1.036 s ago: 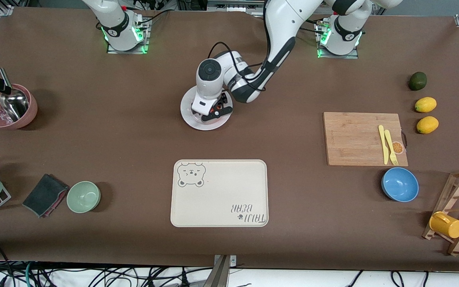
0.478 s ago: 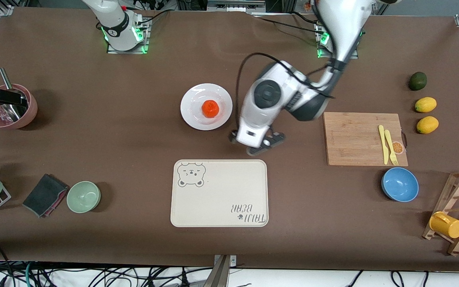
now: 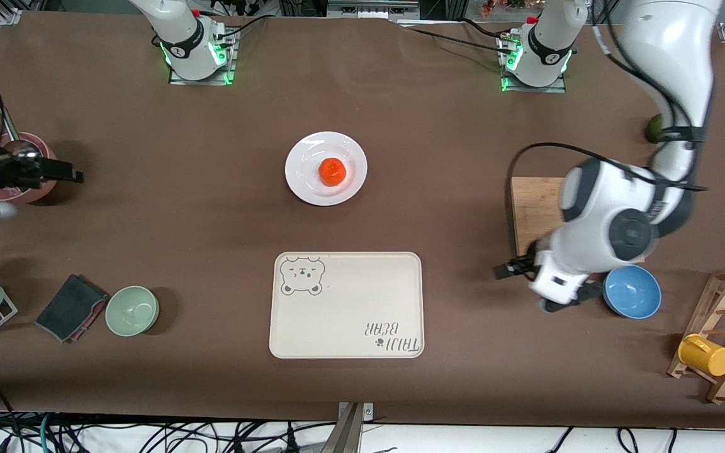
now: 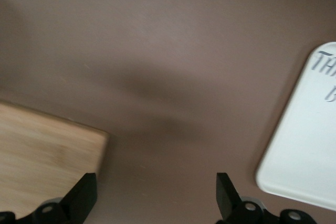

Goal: Place orange and plate with both arms
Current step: 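Move the right gripper toward the plate while the left gripper withdraws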

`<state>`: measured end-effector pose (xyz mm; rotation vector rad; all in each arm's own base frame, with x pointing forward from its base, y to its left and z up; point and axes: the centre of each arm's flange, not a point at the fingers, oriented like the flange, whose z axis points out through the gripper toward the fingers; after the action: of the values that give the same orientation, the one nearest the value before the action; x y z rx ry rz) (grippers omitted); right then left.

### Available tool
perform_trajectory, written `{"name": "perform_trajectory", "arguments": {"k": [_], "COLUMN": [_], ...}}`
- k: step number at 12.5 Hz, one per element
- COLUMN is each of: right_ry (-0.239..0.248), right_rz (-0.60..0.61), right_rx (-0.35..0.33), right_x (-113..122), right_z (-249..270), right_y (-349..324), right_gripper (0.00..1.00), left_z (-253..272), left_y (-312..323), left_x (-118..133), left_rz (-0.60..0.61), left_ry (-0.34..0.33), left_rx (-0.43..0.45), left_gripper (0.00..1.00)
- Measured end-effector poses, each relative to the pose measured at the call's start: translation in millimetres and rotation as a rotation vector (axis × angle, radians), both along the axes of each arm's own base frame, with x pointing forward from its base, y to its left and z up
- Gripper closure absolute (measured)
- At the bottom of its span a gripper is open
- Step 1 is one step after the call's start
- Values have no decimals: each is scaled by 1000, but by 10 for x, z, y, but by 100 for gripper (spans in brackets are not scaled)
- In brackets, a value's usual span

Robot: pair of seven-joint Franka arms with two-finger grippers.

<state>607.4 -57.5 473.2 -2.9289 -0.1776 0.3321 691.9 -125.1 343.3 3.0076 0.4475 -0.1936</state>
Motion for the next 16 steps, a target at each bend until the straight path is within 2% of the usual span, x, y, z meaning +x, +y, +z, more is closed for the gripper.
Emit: {"name": "perform_trajectory", "arguments": {"k": [3, 5, 7, 10, 12, 14, 16], "right_ry": [-13, -9, -13, -17, -8, -26, -51], "right_rz": [13, -32, -85, -116, -110, -113, -133], "right_rx": [124, 223, 319, 411, 518, 615, 631], "right_x": [8, -107, -250, -594, -888, -1202, -1461], "right_z": [-823, -1201, -1484, -1869, -2085, -2342, -2539], "right_y": [320, 561, 881, 1438, 1629, 1655, 1747], "right_gripper": [0, 0, 0, 0, 0, 0, 0], "left_z": [144, 275, 511, 1145, 1626, 2005, 2180], "left_y": [724, 1207, 1613, 1816, 1681, 1405, 1258], "left_x": [11, -2, -121, -590, -1006, -1327, -1510], "left_rz": [-140, -266, -407, -437, -460, -505, -522], "left_ry": [10, -16, -39, -71, -111, -142, -138], "left_rx": [-20, -34, -15, 39, 60, 64, 57], "left_gripper": [0, 0, 0, 0, 0, 0, 0]}}
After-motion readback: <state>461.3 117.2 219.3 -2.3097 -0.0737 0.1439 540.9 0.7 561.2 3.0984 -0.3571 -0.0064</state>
